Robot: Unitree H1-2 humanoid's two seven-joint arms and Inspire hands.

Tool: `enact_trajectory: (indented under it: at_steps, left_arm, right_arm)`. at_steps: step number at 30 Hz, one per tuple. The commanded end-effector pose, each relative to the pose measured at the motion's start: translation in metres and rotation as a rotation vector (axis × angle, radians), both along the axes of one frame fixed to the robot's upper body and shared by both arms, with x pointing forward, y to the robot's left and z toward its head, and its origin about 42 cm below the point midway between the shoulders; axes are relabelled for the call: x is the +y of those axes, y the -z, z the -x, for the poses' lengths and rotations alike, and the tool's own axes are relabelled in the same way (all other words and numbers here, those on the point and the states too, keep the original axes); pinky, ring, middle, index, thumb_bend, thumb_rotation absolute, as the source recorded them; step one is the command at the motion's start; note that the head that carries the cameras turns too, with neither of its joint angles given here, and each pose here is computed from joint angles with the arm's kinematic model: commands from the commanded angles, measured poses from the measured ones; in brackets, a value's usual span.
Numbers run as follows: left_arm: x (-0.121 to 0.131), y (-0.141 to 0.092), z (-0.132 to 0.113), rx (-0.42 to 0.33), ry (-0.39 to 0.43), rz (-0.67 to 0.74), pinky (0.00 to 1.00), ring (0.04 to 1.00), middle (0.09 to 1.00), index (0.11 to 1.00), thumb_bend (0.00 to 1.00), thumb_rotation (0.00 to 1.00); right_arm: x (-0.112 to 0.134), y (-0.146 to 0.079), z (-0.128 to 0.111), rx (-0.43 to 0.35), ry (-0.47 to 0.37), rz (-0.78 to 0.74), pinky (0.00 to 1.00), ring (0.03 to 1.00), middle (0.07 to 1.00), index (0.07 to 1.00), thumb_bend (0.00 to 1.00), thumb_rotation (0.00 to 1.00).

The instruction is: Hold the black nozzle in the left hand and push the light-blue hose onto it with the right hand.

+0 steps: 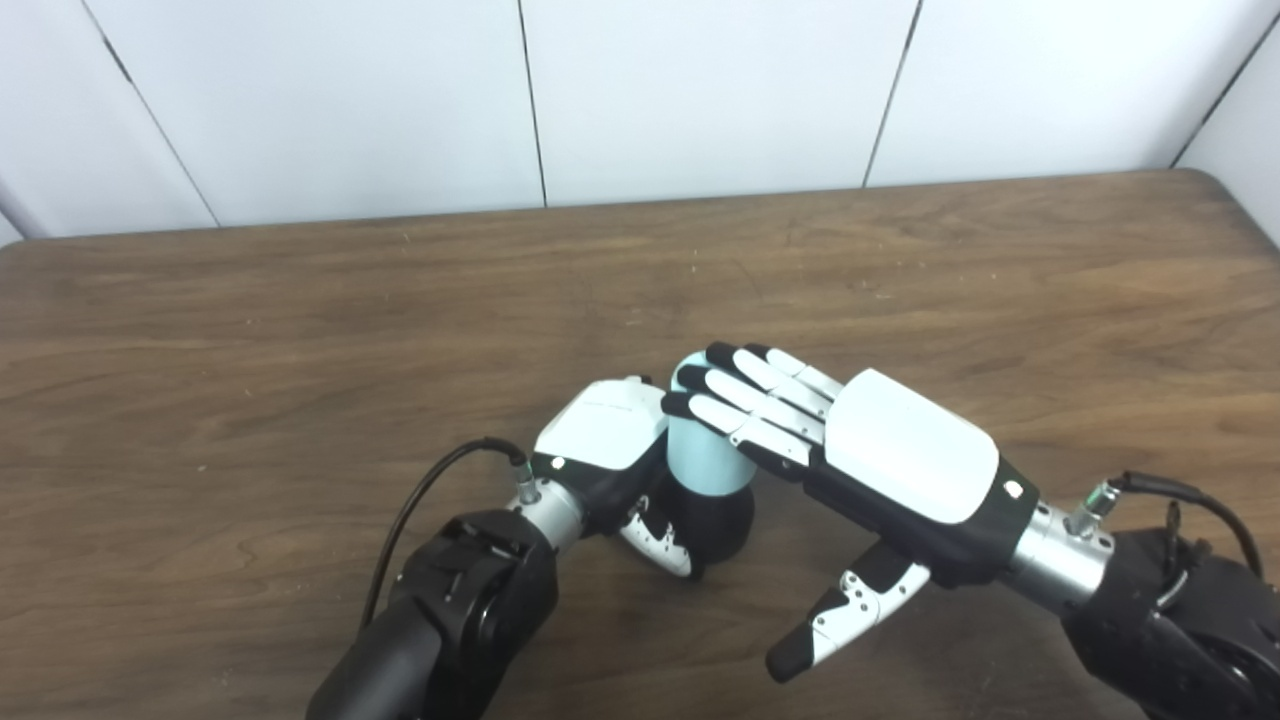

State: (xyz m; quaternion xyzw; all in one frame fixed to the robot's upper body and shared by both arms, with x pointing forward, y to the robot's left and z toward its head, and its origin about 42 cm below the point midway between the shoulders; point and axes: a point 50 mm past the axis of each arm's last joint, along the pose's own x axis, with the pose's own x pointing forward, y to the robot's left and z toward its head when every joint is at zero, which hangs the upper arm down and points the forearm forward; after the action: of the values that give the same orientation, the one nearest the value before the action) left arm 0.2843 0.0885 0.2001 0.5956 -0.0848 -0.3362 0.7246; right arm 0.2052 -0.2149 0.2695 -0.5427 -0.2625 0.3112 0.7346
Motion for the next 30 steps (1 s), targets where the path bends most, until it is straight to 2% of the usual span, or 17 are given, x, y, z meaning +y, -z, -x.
enact_trajectory:
  at_steps: [1, 7, 10, 11, 12, 13, 14, 19, 30]
  left_arm:
    - [-0.0015, 0.0319, 0.0081, 0.17, 0.036, -0.054, 0.95, 0.866, 0.868, 0.833, 0.97, 0.17]
    - [-0.0013, 0.0338, 0.0079, 0.163, 0.019, -0.016, 0.87, 0.835, 0.83, 0.735, 0.93, 0.05]
    - [-0.0012, 0.0339, 0.0078, 0.158, 0.007, 0.0, 0.86, 0.805, 0.76, 0.652, 0.91, 0.02]
    - [-0.0012, 0.034, 0.008, 0.157, -0.001, 0.012, 0.85, 0.786, 0.727, 0.572, 0.72, 0.04]
    - [-0.001, 0.0343, 0.0084, 0.155, -0.009, 0.024, 0.82, 0.75, 0.686, 0.528, 0.63, 0.04]
    - [-0.0008, 0.0346, 0.0086, 0.154, -0.014, 0.032, 0.78, 0.707, 0.643, 0.5, 0.57, 0.05]
    - [-0.0006, 0.035, 0.009, 0.15, -0.018, 0.038, 0.76, 0.693, 0.628, 0.49, 0.54, 0.05]
    - [0.0004, 0.0362, 0.0099, 0.135, -0.049, 0.042, 0.7, 0.638, 0.603, 0.481, 0.52, 0.04]
    - [0.0023, 0.0361, 0.0094, 0.119, -0.053, 0.039, 0.73, 0.655, 0.619, 0.482, 0.52, 0.04]
  right_arm:
    - [0.0005, 0.0293, 0.0099, 0.205, -0.056, 0.13, 1.0, 0.994, 0.988, 0.978, 0.61, 0.97]
    - [0.0001, 0.0297, 0.0096, 0.203, -0.057, 0.131, 1.0, 0.993, 0.988, 0.978, 0.61, 0.97]
    - [0.0003, 0.0293, 0.0088, 0.201, -0.057, 0.133, 1.0, 0.992, 0.988, 0.978, 0.61, 0.97]
    - [0.0005, 0.0288, 0.0087, 0.2, -0.057, 0.133, 1.0, 0.992, 0.988, 0.978, 0.61, 0.97]
    - [0.0008, 0.0284, 0.0087, 0.2, -0.058, 0.133, 1.0, 0.992, 0.988, 0.978, 0.61, 0.97]
    - [0.0011, 0.0282, 0.0088, 0.199, -0.058, 0.133, 1.0, 0.991, 0.988, 0.978, 0.61, 0.97]
    - [0.0012, 0.0281, 0.0089, 0.199, -0.058, 0.132, 1.0, 0.991, 0.988, 0.978, 0.61, 0.97]
    - [0.0004, 0.0288, 0.009, 0.198, -0.058, 0.13, 1.0, 0.99, 0.988, 0.978, 0.61, 0.97]
    - [-0.0007, 0.028, 0.0075, 0.197, -0.056, 0.127, 1.0, 0.988, 0.986, 0.978, 0.61, 0.97]
